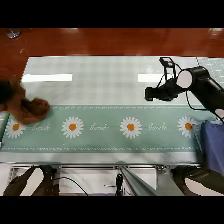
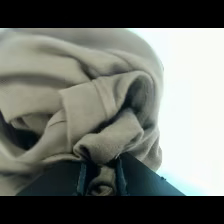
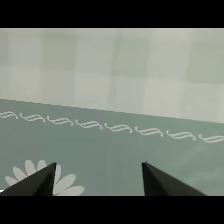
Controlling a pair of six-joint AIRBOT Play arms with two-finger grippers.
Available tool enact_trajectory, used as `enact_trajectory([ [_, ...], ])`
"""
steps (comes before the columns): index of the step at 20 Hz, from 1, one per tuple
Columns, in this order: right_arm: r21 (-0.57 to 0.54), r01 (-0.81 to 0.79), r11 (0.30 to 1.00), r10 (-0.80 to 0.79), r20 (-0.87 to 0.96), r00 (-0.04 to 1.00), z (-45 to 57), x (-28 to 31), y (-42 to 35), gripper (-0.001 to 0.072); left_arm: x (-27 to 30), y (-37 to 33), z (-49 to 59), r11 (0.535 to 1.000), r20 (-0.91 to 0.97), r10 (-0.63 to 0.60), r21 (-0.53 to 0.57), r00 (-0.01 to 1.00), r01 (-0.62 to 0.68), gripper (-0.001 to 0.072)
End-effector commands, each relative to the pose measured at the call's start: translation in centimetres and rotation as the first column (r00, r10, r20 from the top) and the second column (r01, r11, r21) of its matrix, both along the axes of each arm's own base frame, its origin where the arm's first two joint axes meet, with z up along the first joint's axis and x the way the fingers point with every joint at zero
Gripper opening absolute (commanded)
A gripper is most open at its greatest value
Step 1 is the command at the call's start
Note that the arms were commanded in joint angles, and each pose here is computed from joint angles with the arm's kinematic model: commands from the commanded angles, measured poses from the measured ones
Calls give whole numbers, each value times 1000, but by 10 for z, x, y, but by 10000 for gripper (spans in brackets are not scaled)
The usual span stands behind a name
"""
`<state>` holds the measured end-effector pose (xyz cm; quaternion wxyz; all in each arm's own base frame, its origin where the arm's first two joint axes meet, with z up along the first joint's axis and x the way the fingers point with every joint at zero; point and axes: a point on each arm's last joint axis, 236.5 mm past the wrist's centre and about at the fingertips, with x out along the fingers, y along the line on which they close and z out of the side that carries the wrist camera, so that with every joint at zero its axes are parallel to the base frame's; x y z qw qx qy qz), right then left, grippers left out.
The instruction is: Fold the shirts.
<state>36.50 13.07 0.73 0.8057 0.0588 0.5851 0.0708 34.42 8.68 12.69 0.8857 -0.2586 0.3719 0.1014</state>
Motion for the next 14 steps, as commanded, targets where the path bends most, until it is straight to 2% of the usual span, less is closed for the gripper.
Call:
enact_trajectory([
  [1,22,16,1000,-17,51,999,23,-2,-1,620,18,-70,156,982,369,-189,62,910,178,33],
  [3,31,17,999,-20,74,997,37,-6,-2,620,13,-111,217,953,471,-301,128,829,274,34],
  [5,37,13,999,-16,100,995,54,-15,-4,620,4,-156,265,903,542,-426,207,724,377,33],
  [7,44,10,999,-17,152,988,78,-23,-9,620,-7,-196,305,858,610,-498,240,617,454,33],
  [11,74,21,997,-41,284,958,130,-41,-19,620,-19,-270,349,763,694,-573,258,436,593,34],
  [14,85,41,996,-69,356,932,158,-54,-30,620,-14,-316,338,698,689,-611,237,390,675,34],
])
